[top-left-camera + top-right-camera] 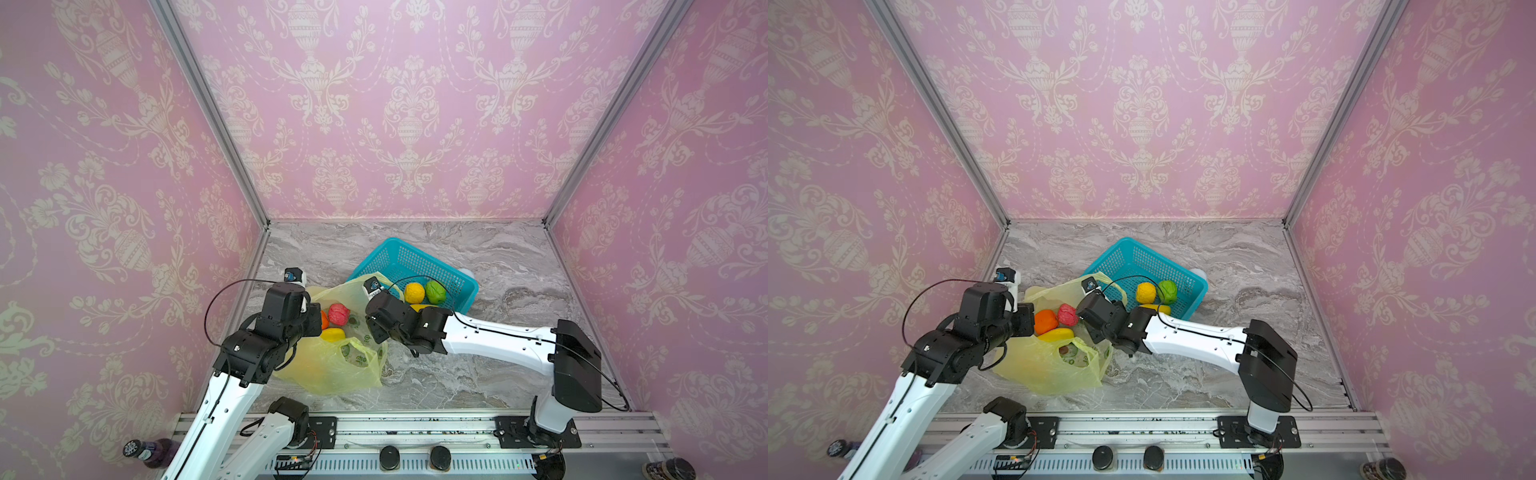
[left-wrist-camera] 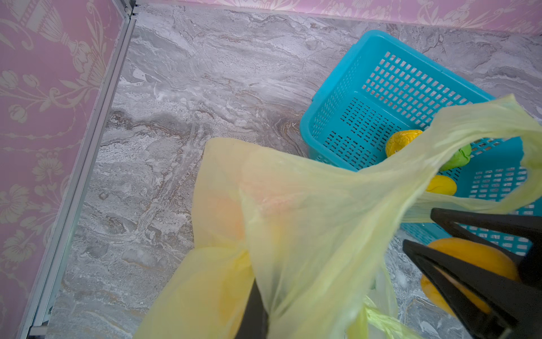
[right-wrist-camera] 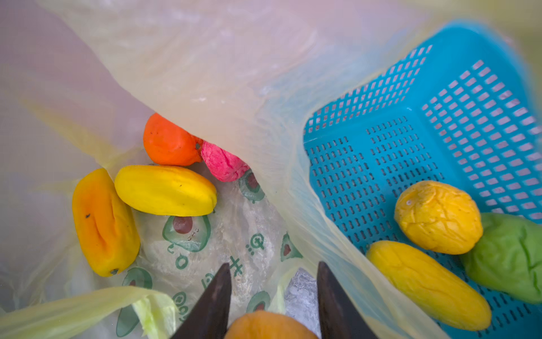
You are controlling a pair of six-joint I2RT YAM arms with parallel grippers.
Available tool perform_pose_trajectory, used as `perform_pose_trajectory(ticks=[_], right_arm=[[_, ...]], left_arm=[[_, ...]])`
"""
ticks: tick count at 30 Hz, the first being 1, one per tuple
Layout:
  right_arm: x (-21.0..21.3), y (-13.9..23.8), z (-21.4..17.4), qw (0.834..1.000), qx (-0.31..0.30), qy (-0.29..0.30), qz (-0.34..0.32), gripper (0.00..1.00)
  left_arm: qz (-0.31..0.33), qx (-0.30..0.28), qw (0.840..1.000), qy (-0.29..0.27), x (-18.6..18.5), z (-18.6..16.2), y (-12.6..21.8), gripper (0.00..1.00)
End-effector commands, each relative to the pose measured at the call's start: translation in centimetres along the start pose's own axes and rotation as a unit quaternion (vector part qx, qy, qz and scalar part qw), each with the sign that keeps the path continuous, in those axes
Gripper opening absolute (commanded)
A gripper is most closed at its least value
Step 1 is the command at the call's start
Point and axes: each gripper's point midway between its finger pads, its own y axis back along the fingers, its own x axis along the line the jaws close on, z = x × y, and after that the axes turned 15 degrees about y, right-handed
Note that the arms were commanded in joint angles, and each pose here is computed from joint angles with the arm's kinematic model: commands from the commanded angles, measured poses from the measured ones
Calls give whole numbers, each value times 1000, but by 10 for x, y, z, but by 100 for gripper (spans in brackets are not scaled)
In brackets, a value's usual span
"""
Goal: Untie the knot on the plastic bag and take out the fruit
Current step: 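Close the right gripper on the orange-yellow fruit and lift it out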
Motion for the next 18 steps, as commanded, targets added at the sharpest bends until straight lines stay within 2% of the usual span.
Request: perform_pose_trajectory(ticks=[1, 5, 11, 15, 18], right_arm=[[-16, 19, 6, 999, -34, 5, -19, 8], [-50, 35, -11, 998, -39, -16, -51, 8], [-117, 38, -48, 990, -36, -100, -93, 8], [-151, 18, -73, 983, -13, -145, -112, 9], [-161, -9, -89, 980, 19, -166, -107, 7]], left_arm=[[11, -5, 1000, 9, 6, 0, 0, 0], [11, -5, 1000, 10, 6, 0, 0, 0], [13, -6, 1000, 10, 7, 0, 0, 0], [13, -6, 1000, 10, 7, 0, 0, 0], [14, -4, 1000, 10, 7, 0, -1, 0]])
